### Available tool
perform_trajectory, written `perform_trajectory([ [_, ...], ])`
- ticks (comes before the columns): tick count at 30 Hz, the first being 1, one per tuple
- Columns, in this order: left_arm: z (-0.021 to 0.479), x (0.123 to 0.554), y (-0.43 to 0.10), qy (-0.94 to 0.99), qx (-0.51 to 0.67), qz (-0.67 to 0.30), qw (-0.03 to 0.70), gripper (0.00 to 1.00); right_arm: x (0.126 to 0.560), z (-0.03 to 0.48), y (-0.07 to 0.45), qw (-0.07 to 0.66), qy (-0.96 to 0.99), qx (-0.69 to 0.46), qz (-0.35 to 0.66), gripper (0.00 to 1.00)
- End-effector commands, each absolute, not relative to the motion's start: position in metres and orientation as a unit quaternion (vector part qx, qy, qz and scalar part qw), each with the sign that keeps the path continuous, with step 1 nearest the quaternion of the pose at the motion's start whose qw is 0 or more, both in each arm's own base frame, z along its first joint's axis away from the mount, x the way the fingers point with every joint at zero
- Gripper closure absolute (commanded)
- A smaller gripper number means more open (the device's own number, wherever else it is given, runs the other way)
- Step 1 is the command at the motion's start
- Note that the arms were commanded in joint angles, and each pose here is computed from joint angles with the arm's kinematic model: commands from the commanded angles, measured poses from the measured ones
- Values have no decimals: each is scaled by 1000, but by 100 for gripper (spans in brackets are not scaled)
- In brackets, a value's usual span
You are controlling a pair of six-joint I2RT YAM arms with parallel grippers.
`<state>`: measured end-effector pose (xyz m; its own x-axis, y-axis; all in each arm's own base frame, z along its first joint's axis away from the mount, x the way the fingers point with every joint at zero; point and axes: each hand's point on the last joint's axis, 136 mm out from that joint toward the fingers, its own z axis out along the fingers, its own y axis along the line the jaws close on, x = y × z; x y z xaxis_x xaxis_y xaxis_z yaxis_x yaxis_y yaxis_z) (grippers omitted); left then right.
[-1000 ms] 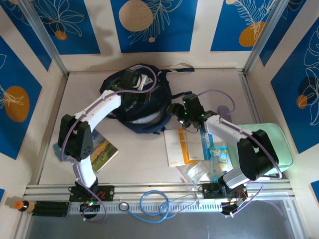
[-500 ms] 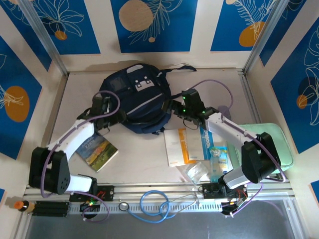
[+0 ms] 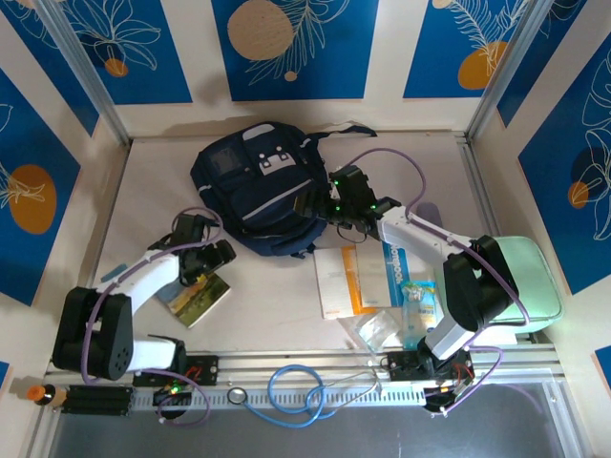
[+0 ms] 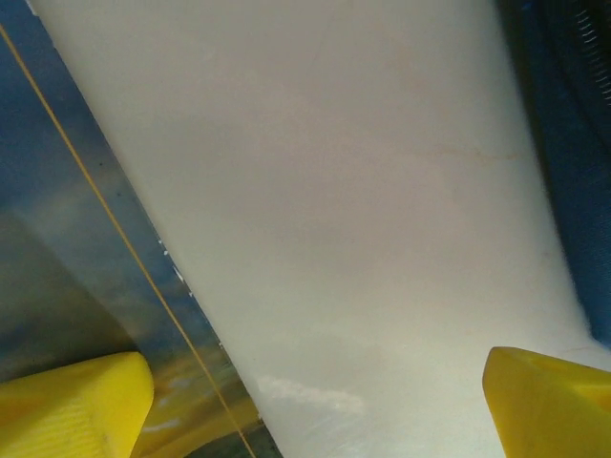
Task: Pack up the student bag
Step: Rotate the book at the middle-left of the table, then pick up the book from the middle-left of the table.
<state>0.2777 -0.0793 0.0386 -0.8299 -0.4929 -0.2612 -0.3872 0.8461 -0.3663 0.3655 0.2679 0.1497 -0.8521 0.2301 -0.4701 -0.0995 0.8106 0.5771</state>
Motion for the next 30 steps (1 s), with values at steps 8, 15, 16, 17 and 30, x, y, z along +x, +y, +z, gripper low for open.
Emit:
perform_trajectory([
  [8, 44, 298, -162, 904, -236, -326, 143, 9, 364, 157, 290, 261, 912, 4, 316, 1],
  [15, 76, 290, -112, 924, -232, -234, 192, 2, 342, 160, 347, 242, 911, -120, 311, 4],
  [16, 80, 286, -101, 926, -237, -215, 200, 1, 337, 158, 357, 236, 913, -139, 301, 5],
  [17, 83, 282, -90, 927, -242, -200, 206, 0, 334, 155, 367, 230, 916, -152, 291, 5],
  [30, 51, 226, -26, 892, -373, -177, 186, 4, 285, 97, 482, 124, 904, -304, 274, 42],
])
